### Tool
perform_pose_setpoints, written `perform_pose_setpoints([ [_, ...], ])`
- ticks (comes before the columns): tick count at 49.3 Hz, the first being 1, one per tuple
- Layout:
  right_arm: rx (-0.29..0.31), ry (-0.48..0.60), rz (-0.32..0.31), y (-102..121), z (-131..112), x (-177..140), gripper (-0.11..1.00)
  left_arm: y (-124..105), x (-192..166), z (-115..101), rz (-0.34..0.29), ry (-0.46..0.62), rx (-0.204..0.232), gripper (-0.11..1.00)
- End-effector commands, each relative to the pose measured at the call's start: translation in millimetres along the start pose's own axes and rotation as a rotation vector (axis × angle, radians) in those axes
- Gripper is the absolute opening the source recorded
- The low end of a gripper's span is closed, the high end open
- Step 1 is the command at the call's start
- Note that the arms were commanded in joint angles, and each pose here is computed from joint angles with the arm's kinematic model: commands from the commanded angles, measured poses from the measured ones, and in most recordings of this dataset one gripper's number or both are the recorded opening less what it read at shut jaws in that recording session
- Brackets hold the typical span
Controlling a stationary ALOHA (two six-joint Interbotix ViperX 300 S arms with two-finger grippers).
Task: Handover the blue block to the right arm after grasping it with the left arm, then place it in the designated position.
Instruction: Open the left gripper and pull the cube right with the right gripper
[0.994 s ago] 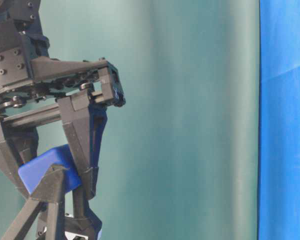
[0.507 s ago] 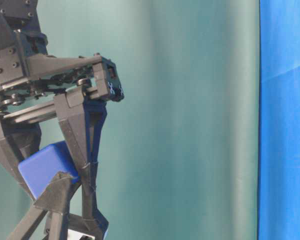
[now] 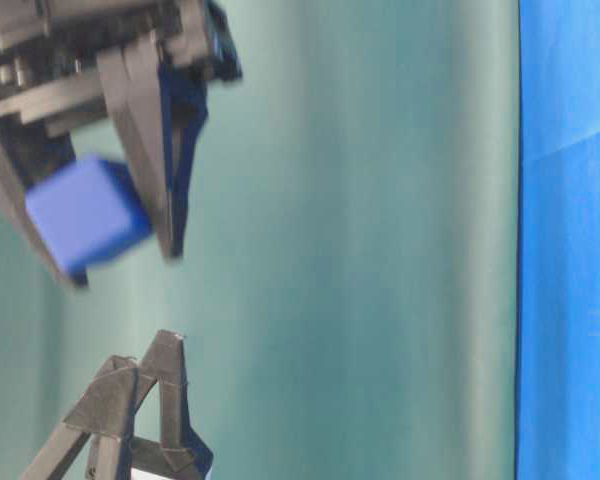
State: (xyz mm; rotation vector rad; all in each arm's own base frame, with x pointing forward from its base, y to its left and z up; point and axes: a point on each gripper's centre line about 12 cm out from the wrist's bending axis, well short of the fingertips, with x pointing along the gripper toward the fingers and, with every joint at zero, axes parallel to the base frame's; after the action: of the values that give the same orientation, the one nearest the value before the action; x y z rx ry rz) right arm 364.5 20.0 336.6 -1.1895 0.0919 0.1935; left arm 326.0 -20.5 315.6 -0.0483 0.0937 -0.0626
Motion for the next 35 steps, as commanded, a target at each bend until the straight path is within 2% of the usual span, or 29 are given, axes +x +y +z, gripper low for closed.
perform_pose_setpoints([
  [1, 0.001, -0.028, -0.043, -11, 9, -19, 0.45, 1, -2, 10, 0.004, -0.034, 0.001, 0.93],
  [9, 0.008, -0.02, -0.053, -9, 13, -46, 0.45, 1, -3, 10, 0.004, -0.034, 0.001, 0.93],
  [17, 0.019, 0.016, -0.036, -5, 14, -60, 0.45, 1, -3, 10, 0.004, -0.036, 0.001, 0.93],
  [35, 0.017, 0.044, -0.011, 1, 13, -62, 0.45, 1, -3, 10, 0.004, -0.034, 0.001, 0.93],
])
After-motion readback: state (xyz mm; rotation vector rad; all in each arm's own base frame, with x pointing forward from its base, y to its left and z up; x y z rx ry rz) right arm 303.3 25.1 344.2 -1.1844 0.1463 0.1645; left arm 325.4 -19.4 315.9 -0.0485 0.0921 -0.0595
